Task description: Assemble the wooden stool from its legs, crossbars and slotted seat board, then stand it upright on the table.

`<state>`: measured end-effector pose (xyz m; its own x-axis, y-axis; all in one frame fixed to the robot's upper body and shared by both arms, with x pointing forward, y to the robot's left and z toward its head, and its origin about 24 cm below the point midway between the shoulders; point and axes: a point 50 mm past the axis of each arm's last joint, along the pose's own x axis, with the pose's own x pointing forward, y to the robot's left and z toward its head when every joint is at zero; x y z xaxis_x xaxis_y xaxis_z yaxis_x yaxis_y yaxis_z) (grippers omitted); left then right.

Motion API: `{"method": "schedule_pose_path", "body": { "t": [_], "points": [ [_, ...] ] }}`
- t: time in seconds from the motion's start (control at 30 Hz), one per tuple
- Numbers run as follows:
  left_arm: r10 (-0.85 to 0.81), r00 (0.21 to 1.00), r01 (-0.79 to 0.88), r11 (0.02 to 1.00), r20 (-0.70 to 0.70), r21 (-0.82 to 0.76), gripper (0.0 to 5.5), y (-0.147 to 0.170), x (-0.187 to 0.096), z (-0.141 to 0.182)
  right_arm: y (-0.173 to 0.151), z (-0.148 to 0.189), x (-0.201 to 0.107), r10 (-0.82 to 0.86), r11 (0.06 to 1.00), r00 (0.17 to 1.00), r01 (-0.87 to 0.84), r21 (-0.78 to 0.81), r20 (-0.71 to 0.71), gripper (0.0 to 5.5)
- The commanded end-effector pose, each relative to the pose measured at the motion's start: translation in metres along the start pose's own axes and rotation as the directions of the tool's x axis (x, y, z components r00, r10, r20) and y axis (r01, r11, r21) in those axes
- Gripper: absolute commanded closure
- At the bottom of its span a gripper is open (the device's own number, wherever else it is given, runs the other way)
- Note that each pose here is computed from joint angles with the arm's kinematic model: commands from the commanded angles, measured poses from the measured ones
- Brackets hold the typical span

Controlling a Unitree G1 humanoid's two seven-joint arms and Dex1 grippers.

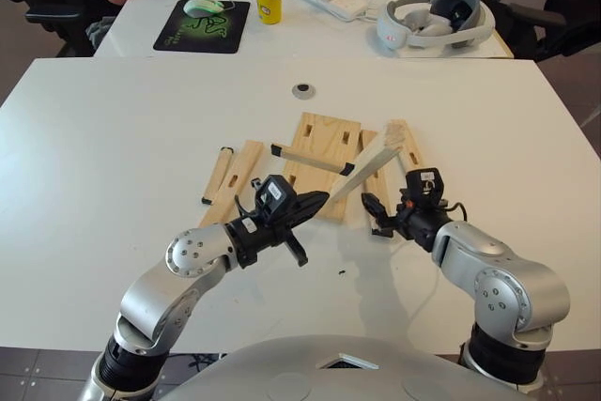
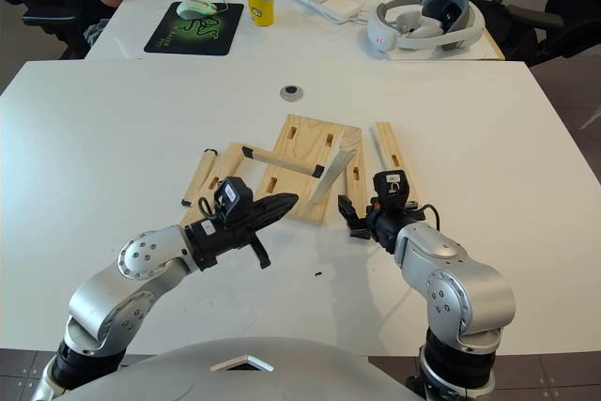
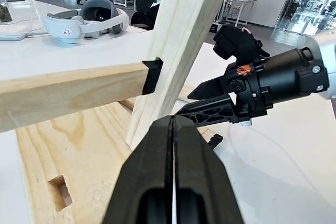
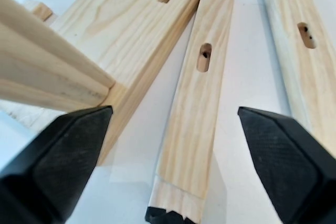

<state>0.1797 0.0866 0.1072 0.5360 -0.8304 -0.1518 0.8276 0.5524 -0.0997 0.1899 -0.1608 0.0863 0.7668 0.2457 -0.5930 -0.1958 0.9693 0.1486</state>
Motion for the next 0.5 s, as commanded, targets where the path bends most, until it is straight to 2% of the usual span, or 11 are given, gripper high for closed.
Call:
{"method": "schedule_pose_path", "body": {
  "t": [0.03,0.27,0.5],
  "points": [
    [-0.024,1.0,0.024,1.0,-0.007,0.014,5.5,0.002,0.002,0.002,-0.001,-0.011,0.004,-0.042,0.999,0.998,0.042,0.011,-0.035,1.06],
    [-0.051,0.999,0.051,0.998,-0.02,0.022,5.5,0.004,0.003,0.002,0.003,-0.021,0.014,-0.056,0.998,0.997,0.058,0.039,-0.048,1.06],
    [-0.06,0.998,0.06,0.998,-0.021,0.03,5.5,0.007,0.003,0.004,0.004,-0.026,0.027,-0.068,0.998,0.996,0.069,0.003,-0.06,1.99]
  ]
}}
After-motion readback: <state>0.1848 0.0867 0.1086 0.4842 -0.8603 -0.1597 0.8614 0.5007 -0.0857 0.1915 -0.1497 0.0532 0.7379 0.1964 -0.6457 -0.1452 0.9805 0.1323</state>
